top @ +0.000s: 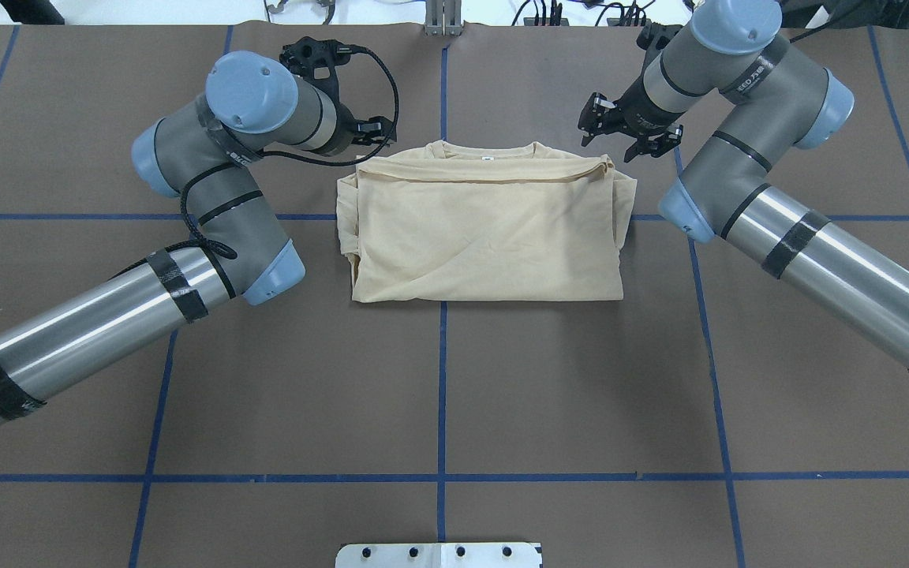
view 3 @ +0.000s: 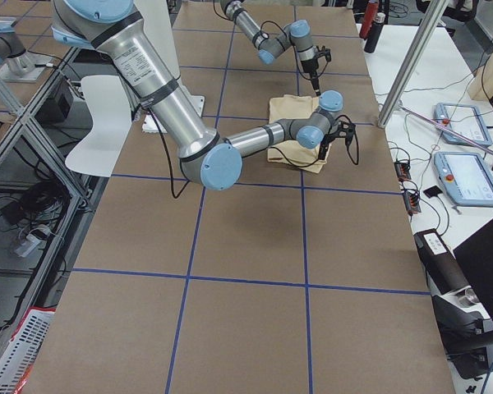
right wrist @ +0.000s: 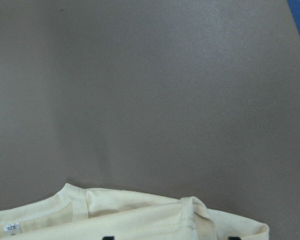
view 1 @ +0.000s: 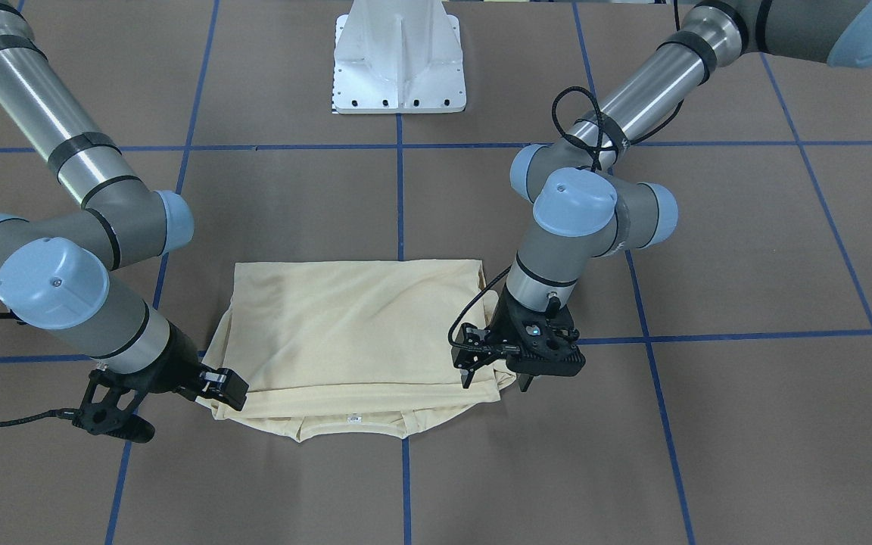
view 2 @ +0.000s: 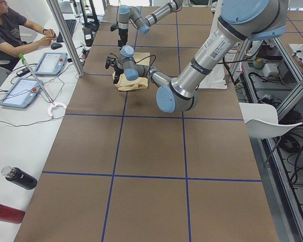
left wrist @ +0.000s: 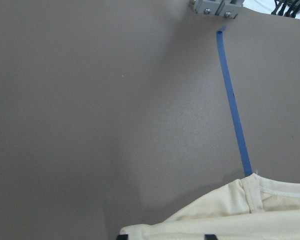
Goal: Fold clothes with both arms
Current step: 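Lay the hem down at the collar and open both grippers, then move the right gripper to the folded shirt's side edge and grasp it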
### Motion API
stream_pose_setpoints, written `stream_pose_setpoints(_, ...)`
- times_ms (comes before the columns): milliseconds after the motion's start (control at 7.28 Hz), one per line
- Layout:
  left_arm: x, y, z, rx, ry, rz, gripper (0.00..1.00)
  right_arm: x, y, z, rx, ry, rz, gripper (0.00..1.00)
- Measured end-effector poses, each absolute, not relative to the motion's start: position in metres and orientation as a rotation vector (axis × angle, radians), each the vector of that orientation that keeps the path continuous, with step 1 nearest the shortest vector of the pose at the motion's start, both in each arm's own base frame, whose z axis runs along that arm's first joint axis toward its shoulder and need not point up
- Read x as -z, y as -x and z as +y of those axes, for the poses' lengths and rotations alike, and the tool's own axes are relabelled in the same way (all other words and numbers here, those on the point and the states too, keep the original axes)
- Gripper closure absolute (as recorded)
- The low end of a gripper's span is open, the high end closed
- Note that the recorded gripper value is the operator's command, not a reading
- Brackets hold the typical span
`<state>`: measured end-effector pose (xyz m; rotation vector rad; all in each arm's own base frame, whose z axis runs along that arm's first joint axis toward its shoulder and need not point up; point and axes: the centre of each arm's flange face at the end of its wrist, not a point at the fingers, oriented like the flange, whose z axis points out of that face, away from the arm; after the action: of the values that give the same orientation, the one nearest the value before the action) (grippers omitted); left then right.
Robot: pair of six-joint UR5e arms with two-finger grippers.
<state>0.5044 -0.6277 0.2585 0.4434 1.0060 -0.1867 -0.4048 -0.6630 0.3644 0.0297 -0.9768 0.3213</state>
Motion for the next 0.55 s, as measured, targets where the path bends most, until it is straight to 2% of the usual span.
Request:
stream_pose_setpoints(275,-0.26,-0.475,-0.62,0.192,-0.44,1.018,0.01,-0.343,0.404,-0.632,-0.319,-0.024,-1.021,0.0)
stream_pose_setpoints(550,-0.26,-0.459,-0.609,0.193,-0.435,1.019,0.01,-0.343,0.406,-0.568,-0.331,0.033,-1.045,0.0)
